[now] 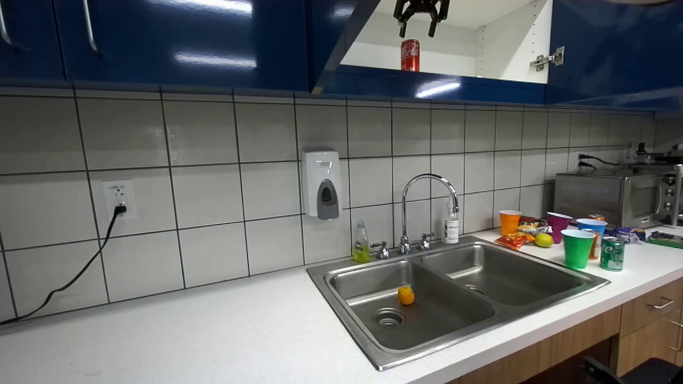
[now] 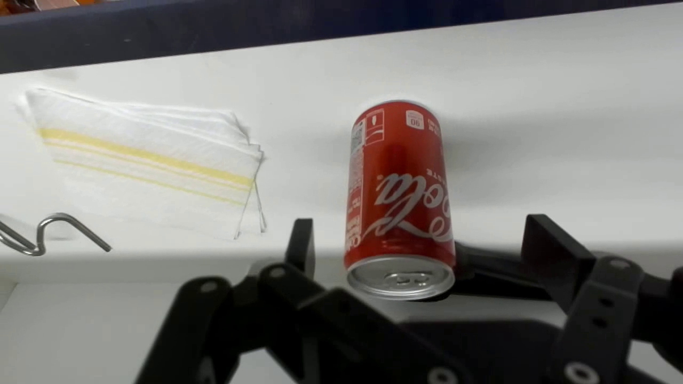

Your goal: Remove the red can from the sink and put it in the cabinet

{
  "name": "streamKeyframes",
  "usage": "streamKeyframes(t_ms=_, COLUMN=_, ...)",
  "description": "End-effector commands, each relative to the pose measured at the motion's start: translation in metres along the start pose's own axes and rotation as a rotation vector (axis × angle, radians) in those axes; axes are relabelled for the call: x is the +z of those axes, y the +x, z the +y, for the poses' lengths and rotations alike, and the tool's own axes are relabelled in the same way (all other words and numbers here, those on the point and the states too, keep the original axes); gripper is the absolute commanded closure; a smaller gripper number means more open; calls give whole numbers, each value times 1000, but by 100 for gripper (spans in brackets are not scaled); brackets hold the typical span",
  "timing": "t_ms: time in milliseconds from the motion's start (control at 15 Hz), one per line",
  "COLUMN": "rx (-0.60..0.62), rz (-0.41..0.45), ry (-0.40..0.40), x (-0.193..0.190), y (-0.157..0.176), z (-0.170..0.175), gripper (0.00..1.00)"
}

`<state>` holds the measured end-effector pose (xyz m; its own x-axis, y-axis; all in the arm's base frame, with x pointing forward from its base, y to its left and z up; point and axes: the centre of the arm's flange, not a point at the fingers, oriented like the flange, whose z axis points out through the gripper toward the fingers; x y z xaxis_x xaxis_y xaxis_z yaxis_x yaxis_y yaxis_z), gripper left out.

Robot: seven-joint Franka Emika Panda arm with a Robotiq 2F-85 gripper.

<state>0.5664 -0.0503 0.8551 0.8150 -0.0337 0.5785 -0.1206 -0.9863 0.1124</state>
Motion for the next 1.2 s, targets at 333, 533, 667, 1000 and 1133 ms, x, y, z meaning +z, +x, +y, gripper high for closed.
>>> streamKeyframes(t_ms=333, rx=-43, rz=-41, ry=38, x=-39, y=-40, z=-10, gripper=0)
streamKeyframes(t_ms=533, rx=-54, rz=-63, ry=54, x=-41, y=-51, z=-18, gripper=0)
streamKeyframes(t_ms=667, rx=-62, rz=-79, ry=59, x=-41, y=-59, z=-22, gripper=0)
streamKeyframes(t_ms=1000, rx=-79, rz=-108, ry=60, x=-46, y=-82, z=-32, gripper=0)
streamKeyframes(t_ms=1133, rx=-83, rz=-124, ry=66, x=-47, y=-93, z=-34, gripper=0)
